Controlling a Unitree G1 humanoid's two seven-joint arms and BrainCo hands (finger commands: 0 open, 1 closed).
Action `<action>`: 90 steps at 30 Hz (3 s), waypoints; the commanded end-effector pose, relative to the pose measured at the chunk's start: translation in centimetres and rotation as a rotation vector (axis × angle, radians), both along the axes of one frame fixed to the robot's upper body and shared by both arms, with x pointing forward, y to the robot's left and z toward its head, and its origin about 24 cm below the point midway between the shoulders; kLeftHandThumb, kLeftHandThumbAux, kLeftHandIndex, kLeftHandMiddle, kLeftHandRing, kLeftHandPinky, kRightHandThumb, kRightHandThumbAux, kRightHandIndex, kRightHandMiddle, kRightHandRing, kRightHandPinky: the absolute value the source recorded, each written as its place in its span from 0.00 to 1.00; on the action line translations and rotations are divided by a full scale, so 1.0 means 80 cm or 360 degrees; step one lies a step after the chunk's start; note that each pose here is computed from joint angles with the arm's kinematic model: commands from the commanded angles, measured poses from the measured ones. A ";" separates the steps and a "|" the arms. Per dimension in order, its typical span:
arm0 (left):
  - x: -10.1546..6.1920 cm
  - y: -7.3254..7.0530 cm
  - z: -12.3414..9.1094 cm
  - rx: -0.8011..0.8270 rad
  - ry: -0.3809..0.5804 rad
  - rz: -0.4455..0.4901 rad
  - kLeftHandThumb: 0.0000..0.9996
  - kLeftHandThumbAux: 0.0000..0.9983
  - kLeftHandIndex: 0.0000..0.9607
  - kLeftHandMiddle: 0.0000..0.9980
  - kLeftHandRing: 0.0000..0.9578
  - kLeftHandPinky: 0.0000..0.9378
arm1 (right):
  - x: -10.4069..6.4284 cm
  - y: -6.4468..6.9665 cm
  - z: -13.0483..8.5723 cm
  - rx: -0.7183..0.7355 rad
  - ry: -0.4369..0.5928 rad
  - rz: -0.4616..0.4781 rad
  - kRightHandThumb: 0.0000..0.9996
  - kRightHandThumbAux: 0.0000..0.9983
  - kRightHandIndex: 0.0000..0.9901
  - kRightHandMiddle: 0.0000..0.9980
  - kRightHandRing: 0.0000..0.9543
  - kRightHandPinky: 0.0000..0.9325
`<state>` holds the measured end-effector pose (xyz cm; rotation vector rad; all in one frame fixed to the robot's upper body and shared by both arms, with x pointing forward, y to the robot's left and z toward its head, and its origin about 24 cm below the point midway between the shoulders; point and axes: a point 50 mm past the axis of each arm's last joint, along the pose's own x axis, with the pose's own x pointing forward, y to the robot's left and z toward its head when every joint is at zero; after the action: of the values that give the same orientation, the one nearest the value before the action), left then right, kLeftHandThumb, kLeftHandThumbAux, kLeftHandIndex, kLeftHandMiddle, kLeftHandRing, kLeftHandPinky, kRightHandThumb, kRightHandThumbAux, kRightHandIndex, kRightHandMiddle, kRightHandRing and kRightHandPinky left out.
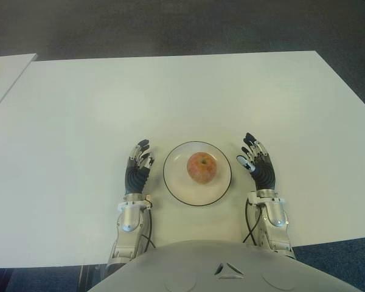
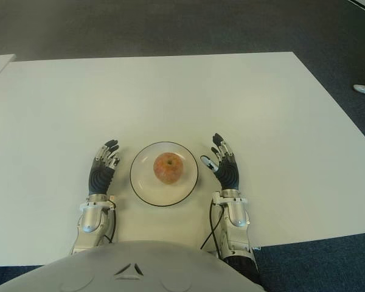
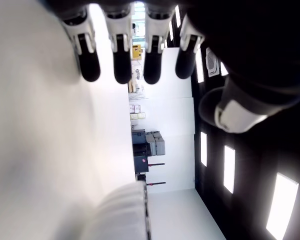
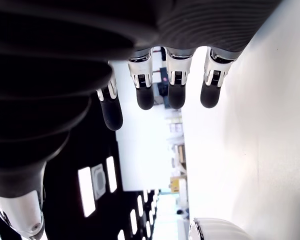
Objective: Put the apples into the plate.
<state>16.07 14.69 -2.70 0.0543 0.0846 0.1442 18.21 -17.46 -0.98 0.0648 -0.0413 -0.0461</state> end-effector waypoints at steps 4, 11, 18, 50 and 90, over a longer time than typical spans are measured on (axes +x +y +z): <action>-0.009 -0.003 -0.018 -0.0028 0.0109 0.0009 0.08 0.54 0.19 0.19 0.19 0.23 | -0.008 -0.004 -0.010 -0.0011 0.0095 -0.0022 0.24 0.65 0.18 0.11 0.09 0.14; -0.014 -0.006 -0.016 0.0004 0.0062 0.0036 0.08 0.56 0.16 0.21 0.21 0.26 | -0.008 -0.005 -0.009 -0.0016 0.0091 -0.0023 0.23 0.64 0.18 0.11 0.09 0.14; -0.018 -0.005 -0.018 0.0012 0.0075 0.0045 0.07 0.58 0.13 0.18 0.19 0.20 | -0.008 -0.004 -0.009 -0.0013 0.0089 -0.0015 0.24 0.64 0.16 0.10 0.09 0.14; -0.027 0.002 -0.013 0.0064 0.0047 0.0043 0.04 0.56 0.12 0.19 0.20 0.21 | -0.014 0.005 -0.005 -0.0013 0.0081 -0.0014 0.26 0.65 0.14 0.09 0.09 0.14; -0.025 -0.012 0.005 0.0064 0.0138 0.0080 0.02 0.55 0.14 0.20 0.22 0.25 | -0.012 0.008 -0.008 -0.0045 0.0155 0.0072 0.23 0.68 0.07 0.04 0.02 0.03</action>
<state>14.31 14.83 -2.19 0.1215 0.1109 0.1904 17.50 -16.90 -0.98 0.0343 -0.0078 -0.0258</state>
